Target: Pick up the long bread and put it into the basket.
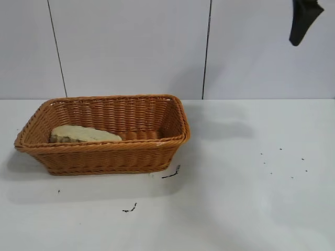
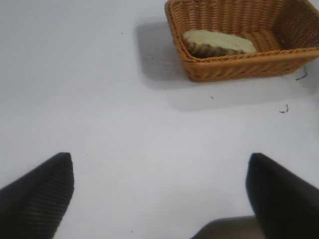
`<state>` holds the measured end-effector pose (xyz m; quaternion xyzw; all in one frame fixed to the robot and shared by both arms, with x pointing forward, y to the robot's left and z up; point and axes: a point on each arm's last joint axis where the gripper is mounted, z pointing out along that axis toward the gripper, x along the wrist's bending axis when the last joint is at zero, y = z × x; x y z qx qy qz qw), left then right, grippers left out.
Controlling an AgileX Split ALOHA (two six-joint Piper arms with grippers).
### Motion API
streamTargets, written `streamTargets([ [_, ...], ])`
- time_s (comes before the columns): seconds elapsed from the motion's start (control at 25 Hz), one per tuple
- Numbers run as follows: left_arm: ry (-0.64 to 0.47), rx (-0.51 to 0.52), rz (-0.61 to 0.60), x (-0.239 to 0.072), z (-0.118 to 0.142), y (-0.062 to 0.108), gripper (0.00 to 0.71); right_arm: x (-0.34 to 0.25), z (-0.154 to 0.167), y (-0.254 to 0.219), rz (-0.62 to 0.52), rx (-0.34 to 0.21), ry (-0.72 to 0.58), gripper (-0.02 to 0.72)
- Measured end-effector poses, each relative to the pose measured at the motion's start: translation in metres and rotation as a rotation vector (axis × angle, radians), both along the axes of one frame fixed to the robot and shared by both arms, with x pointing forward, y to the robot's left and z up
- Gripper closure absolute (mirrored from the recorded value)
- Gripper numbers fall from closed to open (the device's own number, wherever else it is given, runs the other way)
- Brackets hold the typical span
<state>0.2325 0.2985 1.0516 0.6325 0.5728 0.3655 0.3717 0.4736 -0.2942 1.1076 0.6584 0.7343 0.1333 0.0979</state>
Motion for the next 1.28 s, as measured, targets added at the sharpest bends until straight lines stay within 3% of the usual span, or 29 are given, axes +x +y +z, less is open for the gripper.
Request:
streamTargets([
  [0.2,0.0,0.0,0.0,0.0,0.0,0.0,0.018,-0.078,-0.022,0.0,0.001,-0.011,-0.045,0.014],
  [0.52,0.0,0.0,0.0,0.0,0.0,0.0,0.018,-0.169,-0.059,0.0,-0.009,-0.013,-0.347,0.014],
  [0.96,0.0,0.0,0.0,0.0,0.0,0.0,0.018,-0.235,-0.05,0.001,-0.014,-0.013,-0.793,0.014],
  [1.28,0.0,0.0,0.0,0.0,0.0,0.0,0.018,-0.239,-0.05,0.001,-0.016,-0.007,-0.823,0.014],
])
